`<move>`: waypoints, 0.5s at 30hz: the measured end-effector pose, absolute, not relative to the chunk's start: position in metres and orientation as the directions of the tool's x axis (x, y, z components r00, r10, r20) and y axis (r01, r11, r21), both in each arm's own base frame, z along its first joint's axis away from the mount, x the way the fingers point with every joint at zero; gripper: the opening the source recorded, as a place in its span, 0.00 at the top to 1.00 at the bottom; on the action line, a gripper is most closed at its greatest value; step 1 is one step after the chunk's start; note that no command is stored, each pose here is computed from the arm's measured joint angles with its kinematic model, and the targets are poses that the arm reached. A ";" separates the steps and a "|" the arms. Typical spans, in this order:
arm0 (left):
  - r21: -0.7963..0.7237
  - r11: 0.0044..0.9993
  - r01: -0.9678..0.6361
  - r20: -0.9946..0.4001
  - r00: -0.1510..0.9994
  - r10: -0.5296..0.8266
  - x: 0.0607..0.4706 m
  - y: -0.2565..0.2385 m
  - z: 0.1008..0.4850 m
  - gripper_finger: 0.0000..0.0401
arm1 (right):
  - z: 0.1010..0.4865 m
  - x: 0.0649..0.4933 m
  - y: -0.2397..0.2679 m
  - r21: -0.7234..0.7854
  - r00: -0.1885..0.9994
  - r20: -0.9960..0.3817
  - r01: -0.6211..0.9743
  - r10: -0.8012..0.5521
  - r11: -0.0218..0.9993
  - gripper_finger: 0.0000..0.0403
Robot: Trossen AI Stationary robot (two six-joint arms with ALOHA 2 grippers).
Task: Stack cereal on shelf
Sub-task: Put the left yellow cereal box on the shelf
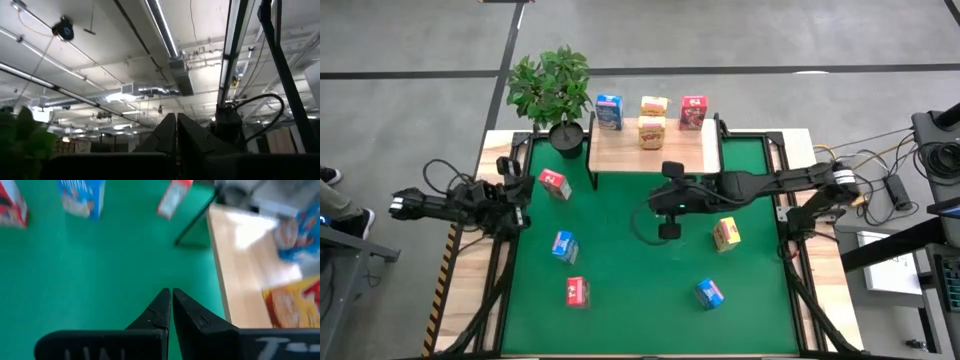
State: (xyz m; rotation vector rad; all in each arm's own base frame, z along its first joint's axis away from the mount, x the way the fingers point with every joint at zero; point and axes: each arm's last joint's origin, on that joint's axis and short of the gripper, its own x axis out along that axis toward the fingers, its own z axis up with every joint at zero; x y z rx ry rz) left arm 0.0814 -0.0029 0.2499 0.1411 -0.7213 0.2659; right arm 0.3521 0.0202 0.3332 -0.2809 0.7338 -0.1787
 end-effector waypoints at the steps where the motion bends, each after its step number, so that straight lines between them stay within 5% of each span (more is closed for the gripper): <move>1: 0.039 0.959 -0.281 0.649 0.737 0.190 0.085 -0.003 0.253 1.00 | 0.327 0.349 0.020 -0.320 0.759 -0.602 0.056 -0.249 0.946 0.98; 15: 0.216 0.932 -0.291 0.222 0.944 0.244 0.163 -0.012 0.304 1.00 | 0.273 0.287 0.015 -0.386 0.923 -0.311 0.096 -0.227 0.918 0.98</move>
